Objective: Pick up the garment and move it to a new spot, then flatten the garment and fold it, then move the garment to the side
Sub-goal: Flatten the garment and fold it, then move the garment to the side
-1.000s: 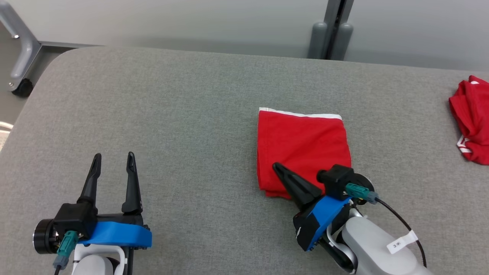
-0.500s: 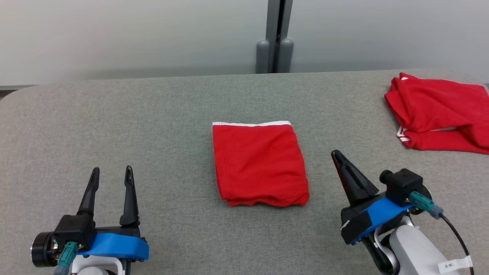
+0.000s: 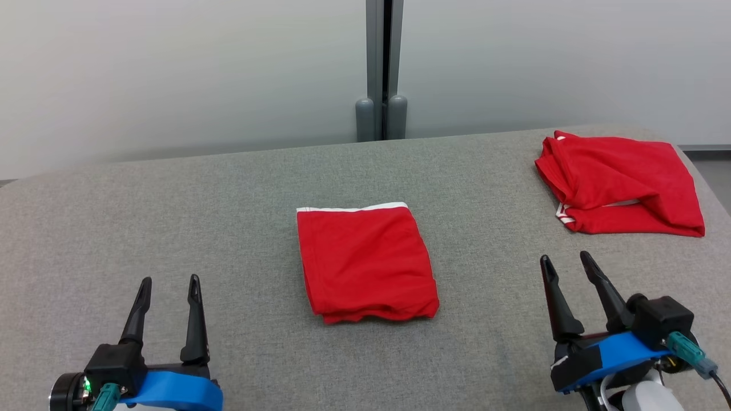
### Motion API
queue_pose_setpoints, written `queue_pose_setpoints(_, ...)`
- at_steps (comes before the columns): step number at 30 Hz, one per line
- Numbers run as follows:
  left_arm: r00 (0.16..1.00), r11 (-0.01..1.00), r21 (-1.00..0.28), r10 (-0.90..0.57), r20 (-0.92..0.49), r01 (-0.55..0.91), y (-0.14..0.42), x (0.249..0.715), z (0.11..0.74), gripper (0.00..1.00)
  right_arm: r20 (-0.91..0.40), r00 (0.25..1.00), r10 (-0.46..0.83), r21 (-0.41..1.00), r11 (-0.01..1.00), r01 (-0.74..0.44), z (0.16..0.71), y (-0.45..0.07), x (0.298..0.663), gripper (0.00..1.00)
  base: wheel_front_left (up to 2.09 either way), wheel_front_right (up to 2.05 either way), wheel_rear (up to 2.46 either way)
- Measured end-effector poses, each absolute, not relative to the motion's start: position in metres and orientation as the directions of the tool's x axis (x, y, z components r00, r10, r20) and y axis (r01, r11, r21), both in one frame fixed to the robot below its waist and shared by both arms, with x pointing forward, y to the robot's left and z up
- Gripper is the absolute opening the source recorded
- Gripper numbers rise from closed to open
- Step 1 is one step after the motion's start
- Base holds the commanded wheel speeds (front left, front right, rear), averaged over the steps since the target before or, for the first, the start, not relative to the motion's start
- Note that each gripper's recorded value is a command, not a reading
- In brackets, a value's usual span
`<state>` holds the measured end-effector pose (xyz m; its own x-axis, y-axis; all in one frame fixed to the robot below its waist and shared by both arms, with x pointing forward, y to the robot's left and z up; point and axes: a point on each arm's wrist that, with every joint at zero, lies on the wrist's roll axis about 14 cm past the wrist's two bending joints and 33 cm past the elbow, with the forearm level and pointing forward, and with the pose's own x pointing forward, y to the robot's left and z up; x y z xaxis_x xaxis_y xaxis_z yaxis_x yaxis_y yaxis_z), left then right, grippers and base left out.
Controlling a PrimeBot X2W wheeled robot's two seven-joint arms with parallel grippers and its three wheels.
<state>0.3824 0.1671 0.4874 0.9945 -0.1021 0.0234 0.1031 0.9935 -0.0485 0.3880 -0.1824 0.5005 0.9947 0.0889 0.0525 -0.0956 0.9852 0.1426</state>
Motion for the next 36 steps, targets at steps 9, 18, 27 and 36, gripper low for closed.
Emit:
queue_pose_setpoints(9,0.998,0.997,-0.041,-0.059,0.031,0.061,0.182,0.368,0.49,1.0,0.08,0.995,0.053,0.149,0.987,-0.064,0.506,-0.184,0.374,1.0,0.0,0.0,0.0)
queue_pose_setpoints(18,0.998,0.998,-0.033,-0.045,0.035,0.046,0.187,0.364,0.492,1.0,0.086,0.995,0.051,0.133,0.989,-0.063,0.507,-0.182,0.371,1.0,0.0,0.0,0.0)
queue_pose_setpoints(27,0.999,0.999,-0.031,-0.033,0.031,0.034,0.191,0.363,0.491,1.0,0.084,0.995,0.058,0.135,0.989,-0.069,0.507,-0.178,0.372,1.0,0.0,0.0,0.0)
queue_pose_setpoints(36,0.999,0.999,-0.026,-0.023,0.027,0.024,0.195,0.361,0.49,1.0,0.076,0.995,0.07,0.136,0.987,-0.08,0.504,-0.173,0.373,1.0,0.0,0.0,0.0)
